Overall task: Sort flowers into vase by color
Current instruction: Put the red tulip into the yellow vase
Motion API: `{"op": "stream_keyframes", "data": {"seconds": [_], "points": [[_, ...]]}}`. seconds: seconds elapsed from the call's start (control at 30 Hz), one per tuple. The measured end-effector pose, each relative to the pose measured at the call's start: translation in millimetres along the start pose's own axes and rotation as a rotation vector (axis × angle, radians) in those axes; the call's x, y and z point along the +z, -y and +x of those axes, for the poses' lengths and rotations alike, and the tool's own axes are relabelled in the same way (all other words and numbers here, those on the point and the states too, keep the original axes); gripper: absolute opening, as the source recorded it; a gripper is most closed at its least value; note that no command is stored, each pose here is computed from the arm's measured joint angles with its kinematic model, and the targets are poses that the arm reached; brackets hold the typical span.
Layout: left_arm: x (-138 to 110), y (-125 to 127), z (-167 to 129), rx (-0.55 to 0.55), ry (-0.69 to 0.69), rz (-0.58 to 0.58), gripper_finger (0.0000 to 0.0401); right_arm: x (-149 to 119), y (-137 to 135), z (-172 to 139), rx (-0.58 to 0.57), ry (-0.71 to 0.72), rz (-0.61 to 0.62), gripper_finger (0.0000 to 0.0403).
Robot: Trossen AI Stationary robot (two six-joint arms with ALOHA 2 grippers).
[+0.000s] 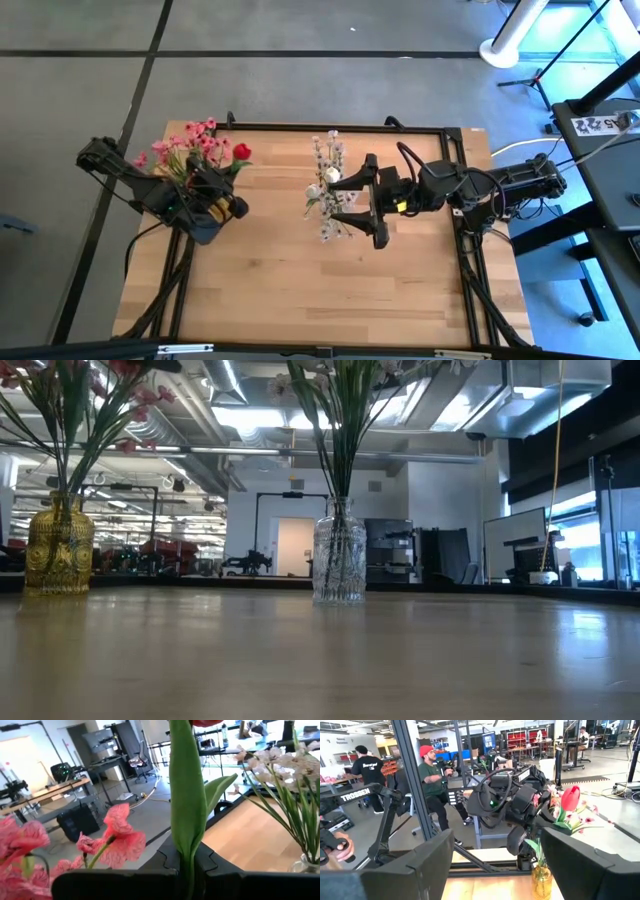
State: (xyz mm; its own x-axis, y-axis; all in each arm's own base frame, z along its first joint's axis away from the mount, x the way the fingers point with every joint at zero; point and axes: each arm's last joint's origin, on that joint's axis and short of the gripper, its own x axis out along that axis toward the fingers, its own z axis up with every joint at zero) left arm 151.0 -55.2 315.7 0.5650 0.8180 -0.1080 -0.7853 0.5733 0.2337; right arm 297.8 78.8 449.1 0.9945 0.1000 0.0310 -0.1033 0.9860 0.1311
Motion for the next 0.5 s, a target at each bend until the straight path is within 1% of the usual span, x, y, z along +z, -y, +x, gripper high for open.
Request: {"op": "stream_keyframes", "data": {"seconds": [0.2, 0.37, 0.5], "points": [[-5, -5, 0, 0.017, 0.0, -0.073, 0.0, 0, 0, 0, 0.001, -0.002, 0.0, 0.0296], [-9, -10, 0, 0.024, -0.01, -0.141, 0.0, -3, 0, 0, -0.003, -0.032, -0.006, 0.0296], [-11, -11, 1, 0.021, -0.031, -0.184, 0.0011, -4, 1, 0, -0.004, -0.043, -0.006, 0.0296]]}}
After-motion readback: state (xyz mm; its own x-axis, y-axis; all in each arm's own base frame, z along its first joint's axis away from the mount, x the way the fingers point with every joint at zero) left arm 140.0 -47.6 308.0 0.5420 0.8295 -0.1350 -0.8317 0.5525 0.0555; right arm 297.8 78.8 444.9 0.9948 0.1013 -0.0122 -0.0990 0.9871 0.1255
